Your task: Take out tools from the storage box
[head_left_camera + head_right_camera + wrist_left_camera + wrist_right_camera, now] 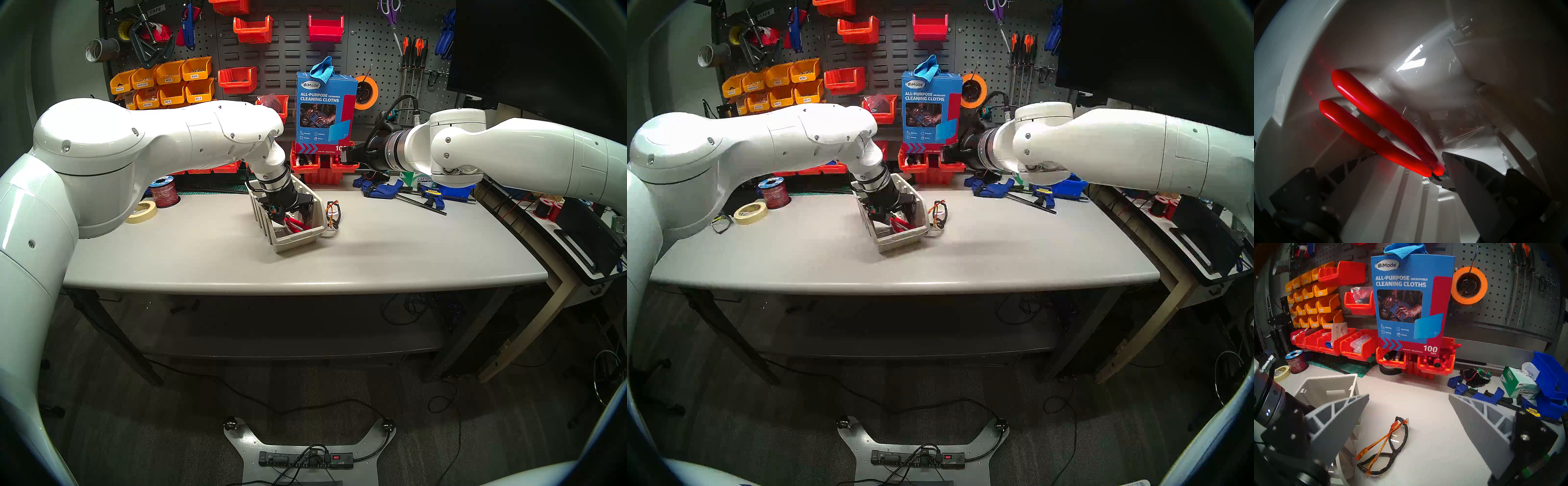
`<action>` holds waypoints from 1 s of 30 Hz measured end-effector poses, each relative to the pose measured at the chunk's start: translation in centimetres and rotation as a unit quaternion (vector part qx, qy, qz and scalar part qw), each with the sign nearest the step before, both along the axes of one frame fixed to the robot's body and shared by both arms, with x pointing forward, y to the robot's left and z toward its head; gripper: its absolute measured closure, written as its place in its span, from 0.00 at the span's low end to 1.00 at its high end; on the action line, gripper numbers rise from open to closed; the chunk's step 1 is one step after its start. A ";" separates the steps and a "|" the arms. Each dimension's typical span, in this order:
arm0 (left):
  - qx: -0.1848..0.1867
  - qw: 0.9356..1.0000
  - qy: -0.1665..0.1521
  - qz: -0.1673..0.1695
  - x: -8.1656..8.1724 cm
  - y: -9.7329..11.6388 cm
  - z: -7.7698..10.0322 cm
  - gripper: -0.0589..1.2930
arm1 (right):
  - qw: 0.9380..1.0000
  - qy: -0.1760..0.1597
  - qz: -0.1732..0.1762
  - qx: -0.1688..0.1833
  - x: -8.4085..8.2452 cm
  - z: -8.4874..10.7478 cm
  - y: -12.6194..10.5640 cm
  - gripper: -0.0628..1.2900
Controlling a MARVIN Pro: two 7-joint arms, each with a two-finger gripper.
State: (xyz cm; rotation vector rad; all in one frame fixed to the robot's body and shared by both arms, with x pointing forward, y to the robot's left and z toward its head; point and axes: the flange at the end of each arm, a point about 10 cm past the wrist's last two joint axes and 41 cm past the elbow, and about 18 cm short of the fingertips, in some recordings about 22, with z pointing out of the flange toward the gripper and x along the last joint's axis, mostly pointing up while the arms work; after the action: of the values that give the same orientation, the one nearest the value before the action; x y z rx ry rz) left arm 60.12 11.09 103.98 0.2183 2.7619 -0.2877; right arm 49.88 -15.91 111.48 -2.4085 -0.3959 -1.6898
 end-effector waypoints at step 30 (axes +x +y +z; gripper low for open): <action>-0.022 0.999 -0.001 -0.036 -0.2 0.6 -0.5 0.63 | 1.000 0.000 0.000 0.001 0.0 0.0 0.0 0.06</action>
State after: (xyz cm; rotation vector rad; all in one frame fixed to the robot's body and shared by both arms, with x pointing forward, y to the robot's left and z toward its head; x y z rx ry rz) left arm 59.95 11.68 103.50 0.3057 2.7471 -0.3667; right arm 49.88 -15.90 111.49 -2.4067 -0.3961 -1.6900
